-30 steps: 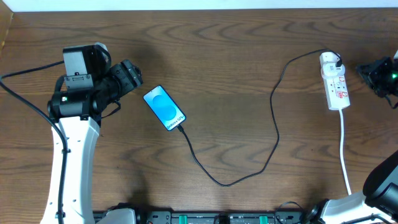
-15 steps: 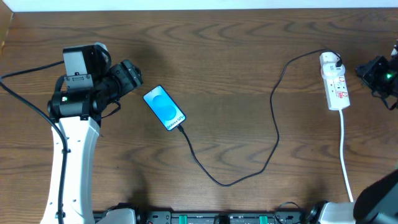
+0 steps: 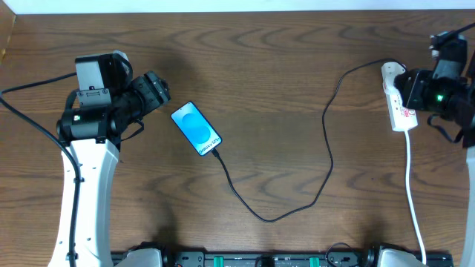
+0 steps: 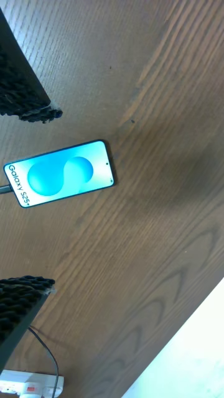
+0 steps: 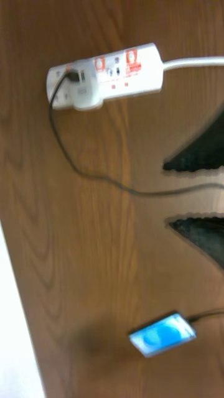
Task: Plug charger to phone and switch on socket
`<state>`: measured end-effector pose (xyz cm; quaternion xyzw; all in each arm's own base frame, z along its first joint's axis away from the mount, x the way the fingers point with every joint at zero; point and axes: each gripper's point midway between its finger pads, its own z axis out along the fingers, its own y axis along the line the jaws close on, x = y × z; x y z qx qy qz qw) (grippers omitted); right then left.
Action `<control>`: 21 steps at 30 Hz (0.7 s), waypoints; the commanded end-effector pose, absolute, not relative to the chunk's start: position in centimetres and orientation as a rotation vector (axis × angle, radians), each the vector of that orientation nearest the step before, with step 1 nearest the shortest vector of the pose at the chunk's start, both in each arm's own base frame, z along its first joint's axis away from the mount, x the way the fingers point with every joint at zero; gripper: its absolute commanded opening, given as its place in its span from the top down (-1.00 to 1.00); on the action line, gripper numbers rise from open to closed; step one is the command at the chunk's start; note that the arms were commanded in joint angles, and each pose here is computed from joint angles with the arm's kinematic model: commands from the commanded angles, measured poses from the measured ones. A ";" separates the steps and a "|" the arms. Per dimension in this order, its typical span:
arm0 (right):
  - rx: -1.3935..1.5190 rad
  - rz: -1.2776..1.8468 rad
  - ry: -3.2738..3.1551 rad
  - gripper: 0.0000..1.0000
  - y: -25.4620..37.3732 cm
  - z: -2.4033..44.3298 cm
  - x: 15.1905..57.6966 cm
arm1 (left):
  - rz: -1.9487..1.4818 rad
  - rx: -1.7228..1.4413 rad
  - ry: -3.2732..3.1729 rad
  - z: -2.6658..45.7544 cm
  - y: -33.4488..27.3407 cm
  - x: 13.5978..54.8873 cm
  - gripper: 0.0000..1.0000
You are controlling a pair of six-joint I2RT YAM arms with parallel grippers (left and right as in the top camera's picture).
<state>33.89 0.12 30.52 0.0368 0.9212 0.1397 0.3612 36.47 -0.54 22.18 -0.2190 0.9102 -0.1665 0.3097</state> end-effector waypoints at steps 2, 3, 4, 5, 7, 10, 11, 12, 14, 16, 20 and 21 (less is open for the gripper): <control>-0.001 0.346 2.336 -0.98 1.8 32.9 31.2 | -0.423 -0.578 2.397 22.4 -0.2 36.5 -0.61; -0.001 0.347 2.339 -0.98 1.8 32.9 30.7 | -0.423 -0.578 2.397 22.4 -0.2 36.5 -0.61; 0.006 0.332 2.347 -0.99 1.7 32.9 30.1 | -0.423 -0.578 2.397 22.4 -0.2 36.5 -0.61; 0.020 0.310 2.366 -0.98 1.4 32.7 29.3 | -0.423 -0.578 2.397 22.4 -0.2 36.5 -0.61; 0.028 0.315 2.394 -0.98 1.6 32.4 28.2 | -0.424 -0.578 2.397 22.4 -0.2 36.5 -0.61; 0.043 0.325 2.451 -0.99 1.7 31.6 26.7 | -0.424 -0.578 2.397 22.4 -0.2 36.5 -0.61; 0.046 0.329 2.466 -0.99 1.8 31.4 26.4 | -0.423 -0.578 2.397 22.4 -0.2 36.5 -0.61; 0.051 0.313 2.488 -0.99 1.6 31.1 26.1 | -0.424 -0.578 2.397 22.4 -0.2 36.5 -0.61; 0.060 0.286 2.492 -0.99 1.2 31.0 26.1 | -0.423 -0.578 2.397 22.4 -0.2 36.5 -0.61; 0.063 0.273 2.487 -0.98 1.0 31.0 26.2 | -0.423 -0.578 2.397 22.4 -0.2 36.5 -0.61; -0.037 0.234 2.446 -0.98 0.9 31.6 26.9 | -0.423 -0.578 2.397 22.4 -0.2 36.5 -0.61; -0.066 0.221 2.435 -0.99 0.9 31.7 27.1 | -0.423 -0.578 2.397 22.4 -0.2 36.5 -0.61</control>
